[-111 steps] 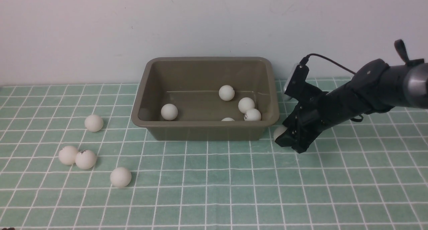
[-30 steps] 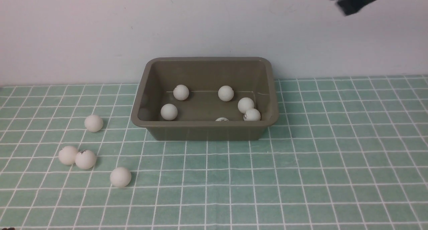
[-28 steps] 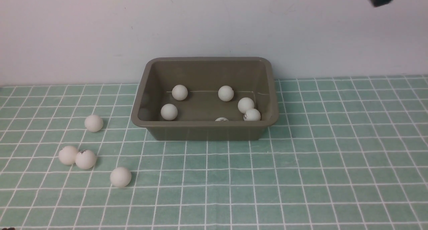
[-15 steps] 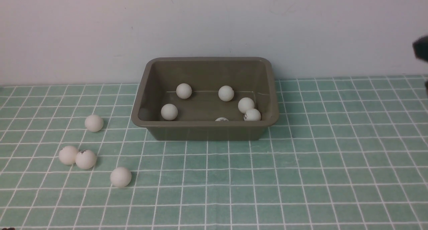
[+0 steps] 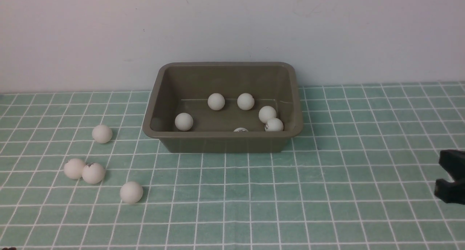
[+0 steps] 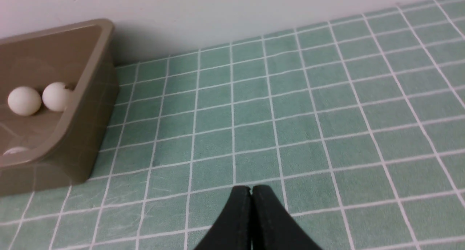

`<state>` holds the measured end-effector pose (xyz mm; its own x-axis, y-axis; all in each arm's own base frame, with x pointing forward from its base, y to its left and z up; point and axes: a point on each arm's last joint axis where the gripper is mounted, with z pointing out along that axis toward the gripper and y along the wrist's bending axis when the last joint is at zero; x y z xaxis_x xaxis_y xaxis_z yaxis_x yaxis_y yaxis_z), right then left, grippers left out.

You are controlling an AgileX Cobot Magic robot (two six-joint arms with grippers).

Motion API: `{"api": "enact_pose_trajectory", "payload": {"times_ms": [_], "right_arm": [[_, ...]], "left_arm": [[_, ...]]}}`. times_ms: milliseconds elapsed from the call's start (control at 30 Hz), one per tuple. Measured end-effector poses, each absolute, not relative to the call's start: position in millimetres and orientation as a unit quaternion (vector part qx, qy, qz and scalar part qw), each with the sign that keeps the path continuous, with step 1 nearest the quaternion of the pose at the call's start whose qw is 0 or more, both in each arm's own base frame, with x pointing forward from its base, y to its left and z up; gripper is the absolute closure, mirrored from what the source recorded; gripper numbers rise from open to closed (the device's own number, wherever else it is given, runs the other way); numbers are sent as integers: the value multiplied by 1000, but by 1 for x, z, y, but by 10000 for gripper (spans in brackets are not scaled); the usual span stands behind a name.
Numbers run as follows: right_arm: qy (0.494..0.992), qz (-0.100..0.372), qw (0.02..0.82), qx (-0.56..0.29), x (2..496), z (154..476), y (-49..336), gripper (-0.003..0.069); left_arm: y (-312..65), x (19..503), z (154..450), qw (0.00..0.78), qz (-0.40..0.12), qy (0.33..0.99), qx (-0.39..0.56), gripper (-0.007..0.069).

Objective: Put the table tennis balls in the box on the green coffee tablecloth.
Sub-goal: 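Reach for and grasp a ping pong ball on the table beside the basket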

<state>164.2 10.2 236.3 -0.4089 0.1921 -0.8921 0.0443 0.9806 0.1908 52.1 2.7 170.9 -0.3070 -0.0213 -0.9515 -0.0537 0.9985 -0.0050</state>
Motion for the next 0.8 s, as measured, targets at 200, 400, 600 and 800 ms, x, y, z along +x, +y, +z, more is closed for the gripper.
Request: {"api": "enact_pose_trajectory", "payload": {"times_ms": [200,400,600,800], "right_arm": [[837,81,532,101,162,231,9,669],[837,89,528,112,162,230,9,669],[841,96,522,109,161,229,11,669],[845,87,521,85,160,229,12,669]], "left_arm": [[3,52,171,588,14,808,-23,629],[3,52,171,588,14,808,-23,629],[3,52,171,588,14,808,-23,629],[3,52,171,588,14,808,-23,629]]}}
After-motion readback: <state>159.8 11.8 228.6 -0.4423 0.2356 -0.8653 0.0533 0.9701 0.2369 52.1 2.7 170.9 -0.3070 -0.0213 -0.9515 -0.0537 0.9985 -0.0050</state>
